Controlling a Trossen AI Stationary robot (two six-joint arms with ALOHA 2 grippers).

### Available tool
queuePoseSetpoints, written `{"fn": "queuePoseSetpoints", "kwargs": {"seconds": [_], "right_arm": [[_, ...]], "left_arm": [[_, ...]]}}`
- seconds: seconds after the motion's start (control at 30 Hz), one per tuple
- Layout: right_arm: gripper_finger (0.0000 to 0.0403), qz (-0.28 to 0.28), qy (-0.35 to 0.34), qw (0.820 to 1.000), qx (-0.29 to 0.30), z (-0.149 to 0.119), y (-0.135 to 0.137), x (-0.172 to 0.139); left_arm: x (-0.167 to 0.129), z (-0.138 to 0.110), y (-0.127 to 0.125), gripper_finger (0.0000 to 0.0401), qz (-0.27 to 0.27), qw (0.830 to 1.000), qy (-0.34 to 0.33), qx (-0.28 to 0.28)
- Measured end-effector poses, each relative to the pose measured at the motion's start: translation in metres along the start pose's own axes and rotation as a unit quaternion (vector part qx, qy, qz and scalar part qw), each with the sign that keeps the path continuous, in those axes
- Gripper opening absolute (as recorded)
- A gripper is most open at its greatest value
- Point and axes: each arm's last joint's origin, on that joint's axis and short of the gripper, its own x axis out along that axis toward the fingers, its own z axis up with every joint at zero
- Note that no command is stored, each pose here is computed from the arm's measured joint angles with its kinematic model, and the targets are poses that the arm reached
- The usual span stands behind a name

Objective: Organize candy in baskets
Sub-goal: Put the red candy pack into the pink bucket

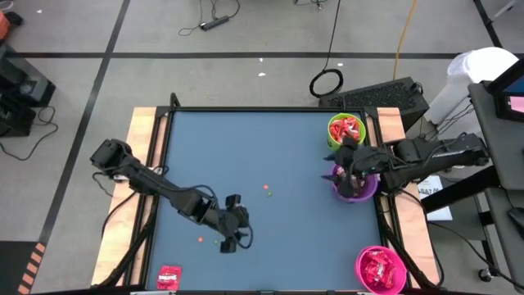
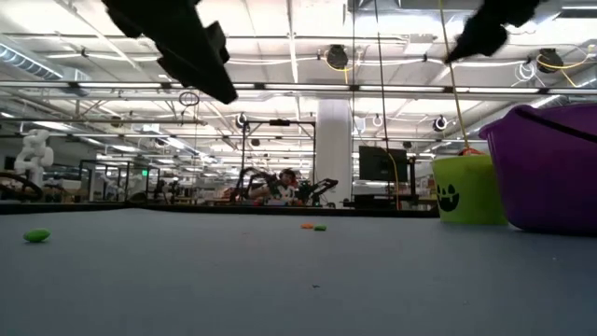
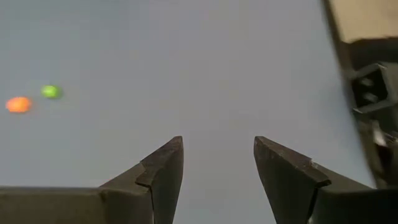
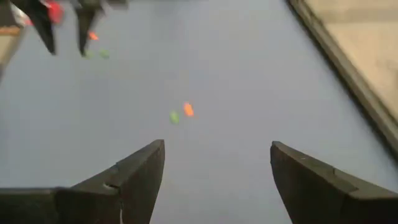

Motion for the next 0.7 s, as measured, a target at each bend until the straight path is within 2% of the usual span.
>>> {"fn": "queuePoseSetpoints", "kwargs": {"seconds": [0.1,0.27,0.33,0.43,0.53,0.7], "right_arm": [[0.0279,0.027,-0.058,0.997,-0.036,0.007,0.006,0.008],[0.0279,0.037,-0.073,0.995,-0.065,0.009,0.011,0.022],[0.0279,0.034,-0.066,0.994,-0.076,0.009,0.013,0.028],[0.0279,0.031,-0.062,0.994,-0.09,0.011,0.016,0.039],[0.0279,0.028,-0.058,0.992,-0.109,0.012,0.02,0.052],[0.0279,0.027,-0.048,0.989,-0.136,0.012,0.026,0.069]], "left_arm": [[-0.002,-0.008,-0.013,0.0203,-0.029,0.999,0.022,-0.005],[-0.009,-0.034,-0.034,0.0203,-0.041,0.988,0.118,-0.094],[-0.014,-0.046,-0.044,0.0203,-0.036,0.975,0.163,-0.15],[-0.023,-0.067,-0.06,0.0203,-0.014,0.942,0.231,-0.243],[-0.032,-0.083,-0.079,0.0203,-0.009,0.92,0.26,-0.291],[-0.045,-0.103,-0.104,0.0203,-0.004,0.896,0.283,-0.341]]}}
